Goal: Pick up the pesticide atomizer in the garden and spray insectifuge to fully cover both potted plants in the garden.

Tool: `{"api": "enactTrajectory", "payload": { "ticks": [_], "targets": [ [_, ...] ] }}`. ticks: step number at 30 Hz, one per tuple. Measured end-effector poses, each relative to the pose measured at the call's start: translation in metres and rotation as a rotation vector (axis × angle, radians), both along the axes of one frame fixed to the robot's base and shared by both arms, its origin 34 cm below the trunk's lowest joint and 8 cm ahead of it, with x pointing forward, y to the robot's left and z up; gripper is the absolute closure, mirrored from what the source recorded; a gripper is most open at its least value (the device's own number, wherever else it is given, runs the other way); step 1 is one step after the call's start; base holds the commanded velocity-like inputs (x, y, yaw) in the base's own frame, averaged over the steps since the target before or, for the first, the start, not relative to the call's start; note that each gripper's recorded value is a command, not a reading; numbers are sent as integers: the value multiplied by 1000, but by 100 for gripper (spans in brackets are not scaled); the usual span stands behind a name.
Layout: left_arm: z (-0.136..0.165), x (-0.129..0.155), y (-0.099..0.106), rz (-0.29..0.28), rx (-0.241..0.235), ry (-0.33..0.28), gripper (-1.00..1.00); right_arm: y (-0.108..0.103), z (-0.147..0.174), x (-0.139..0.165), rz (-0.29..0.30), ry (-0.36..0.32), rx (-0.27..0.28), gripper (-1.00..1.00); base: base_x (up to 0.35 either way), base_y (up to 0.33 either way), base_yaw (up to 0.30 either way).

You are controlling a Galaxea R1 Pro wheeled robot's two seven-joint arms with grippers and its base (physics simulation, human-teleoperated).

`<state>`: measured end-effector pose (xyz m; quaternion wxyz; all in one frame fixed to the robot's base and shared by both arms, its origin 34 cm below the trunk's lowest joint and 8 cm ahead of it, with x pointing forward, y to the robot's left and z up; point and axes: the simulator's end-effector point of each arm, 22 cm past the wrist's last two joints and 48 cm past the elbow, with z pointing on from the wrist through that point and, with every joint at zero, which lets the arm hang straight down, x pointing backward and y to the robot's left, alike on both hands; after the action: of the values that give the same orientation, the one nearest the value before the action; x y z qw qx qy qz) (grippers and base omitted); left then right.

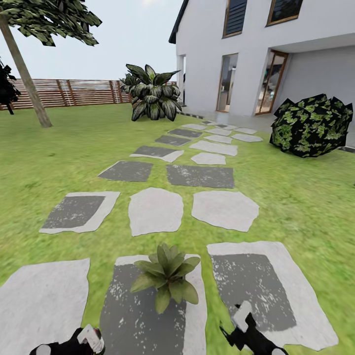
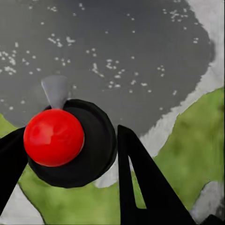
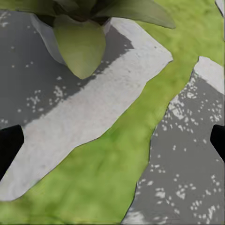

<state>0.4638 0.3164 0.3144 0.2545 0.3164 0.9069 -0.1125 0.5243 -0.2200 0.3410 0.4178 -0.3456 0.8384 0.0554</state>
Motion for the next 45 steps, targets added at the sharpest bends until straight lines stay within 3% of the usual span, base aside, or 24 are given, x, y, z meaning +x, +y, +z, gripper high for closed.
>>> {"api": "enactTrajectory", "payload": {
  "ticks": [4,6,8,11,15,18,20,22,24,27,28,37,42,45],
  "targets": [
    [47,31,-26,-192,-126,44,100,30,23,-6,287,78,61,-100,0,0,0],
    [68,50,-34,-236,-146,81,100,36,25,-12,351,141,50,-100,0,0,0],
    [84,64,-38,-304,-124,99,100,46,30,-10,384,180,51,-100,0,0,0],
    [98,72,-51,-420,-56,133,100,98,53,0,424,195,106,-100,0,0,0],
    [114,78,-74,-462,-51,153,100,139,76,14,412,205,148,-100,0,0,0],
    [118,73,-97,-515,-71,167,100,151,87,20,419,189,160,-100,0,0,0],
    [113,65,-104,-568,-34,194,100,165,91,12,481,197,161,-100,0,0,0],
    [112,63,-118,-597,-27,200,100,176,95,4,540,205,157,-100,0,0,0],
    [112,61,-139,-625,-37,197,100,179,97,2,558,205,157,-100,0,0,0],
    [110,58,-155,-658,-23,202,100,180,98,1,563,203,156,-100,0,0,0],
    [109,56,-159,-672,-12,206,100,180,98,1,563,204,156,100,0,0,0],
    [108,55,-169,-692,-2,207,100,182,99,-1,573,210,165,100,0,0,0],
    [114,53,-205,-719,-42,185,100,192,100,-4,568,233,179,100,0,0,0],
    [114,52,-213,-732,-40,182,100,198,102,-7,576,240,189,100,0,0,0]
  ]
}}
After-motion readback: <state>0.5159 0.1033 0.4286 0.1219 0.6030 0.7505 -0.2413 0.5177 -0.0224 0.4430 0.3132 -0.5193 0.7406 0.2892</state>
